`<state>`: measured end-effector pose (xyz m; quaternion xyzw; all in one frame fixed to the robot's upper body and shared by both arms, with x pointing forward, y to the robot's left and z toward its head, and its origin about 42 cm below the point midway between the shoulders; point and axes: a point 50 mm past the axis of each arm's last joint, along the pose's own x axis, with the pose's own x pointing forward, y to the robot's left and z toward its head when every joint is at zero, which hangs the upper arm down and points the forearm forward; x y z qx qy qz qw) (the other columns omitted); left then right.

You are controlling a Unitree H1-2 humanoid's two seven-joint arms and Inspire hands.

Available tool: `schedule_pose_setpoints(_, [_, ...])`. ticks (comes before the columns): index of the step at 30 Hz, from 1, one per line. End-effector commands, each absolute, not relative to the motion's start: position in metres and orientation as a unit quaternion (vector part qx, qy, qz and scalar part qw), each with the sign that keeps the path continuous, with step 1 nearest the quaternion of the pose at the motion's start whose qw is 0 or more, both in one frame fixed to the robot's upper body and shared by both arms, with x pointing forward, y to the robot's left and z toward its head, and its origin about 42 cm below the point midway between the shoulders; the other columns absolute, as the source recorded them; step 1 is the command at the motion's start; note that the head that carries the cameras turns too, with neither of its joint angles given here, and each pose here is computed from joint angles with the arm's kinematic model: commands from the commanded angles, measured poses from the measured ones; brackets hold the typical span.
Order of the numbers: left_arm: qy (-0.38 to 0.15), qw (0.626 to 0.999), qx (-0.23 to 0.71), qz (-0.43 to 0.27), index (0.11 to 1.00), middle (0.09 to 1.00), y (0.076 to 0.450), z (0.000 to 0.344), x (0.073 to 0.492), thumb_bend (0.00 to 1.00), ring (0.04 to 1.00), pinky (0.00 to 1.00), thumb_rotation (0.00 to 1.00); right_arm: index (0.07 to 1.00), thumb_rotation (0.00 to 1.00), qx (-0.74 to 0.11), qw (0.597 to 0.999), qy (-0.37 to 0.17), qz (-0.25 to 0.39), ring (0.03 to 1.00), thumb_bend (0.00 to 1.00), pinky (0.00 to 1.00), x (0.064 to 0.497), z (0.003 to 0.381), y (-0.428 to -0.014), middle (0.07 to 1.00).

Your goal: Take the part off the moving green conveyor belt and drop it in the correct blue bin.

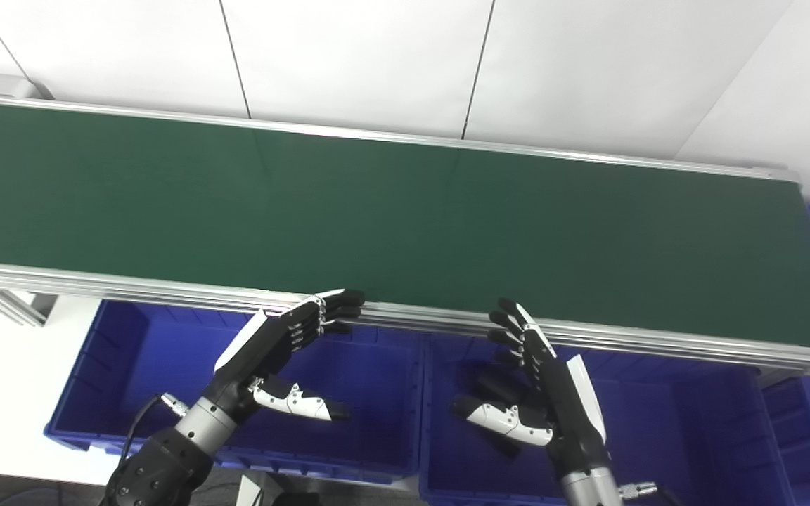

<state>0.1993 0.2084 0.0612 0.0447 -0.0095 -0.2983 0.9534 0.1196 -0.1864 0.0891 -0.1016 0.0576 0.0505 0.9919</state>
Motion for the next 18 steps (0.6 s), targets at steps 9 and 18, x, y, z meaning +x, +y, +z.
schedule_pose_setpoints(9, [-0.039,0.961,0.025,-0.273,0.848,0.876,0.206,0.064,0.201,0.88,0.861,0.80,0.20,0.928,0.38,-0.051,0.998,0.014,0.027,0.830,0.88,0.79,0.116,0.091,-0.189,0.867])
schedule_pose_setpoints(18, [-0.044,0.963,0.006,-0.265,0.849,0.883,0.204,0.059,0.199,0.87,0.868,0.80,0.20,0.911,0.34,-0.042,0.999,0.003,0.012,0.848,0.89,0.85,0.112,0.083,-0.186,0.873])
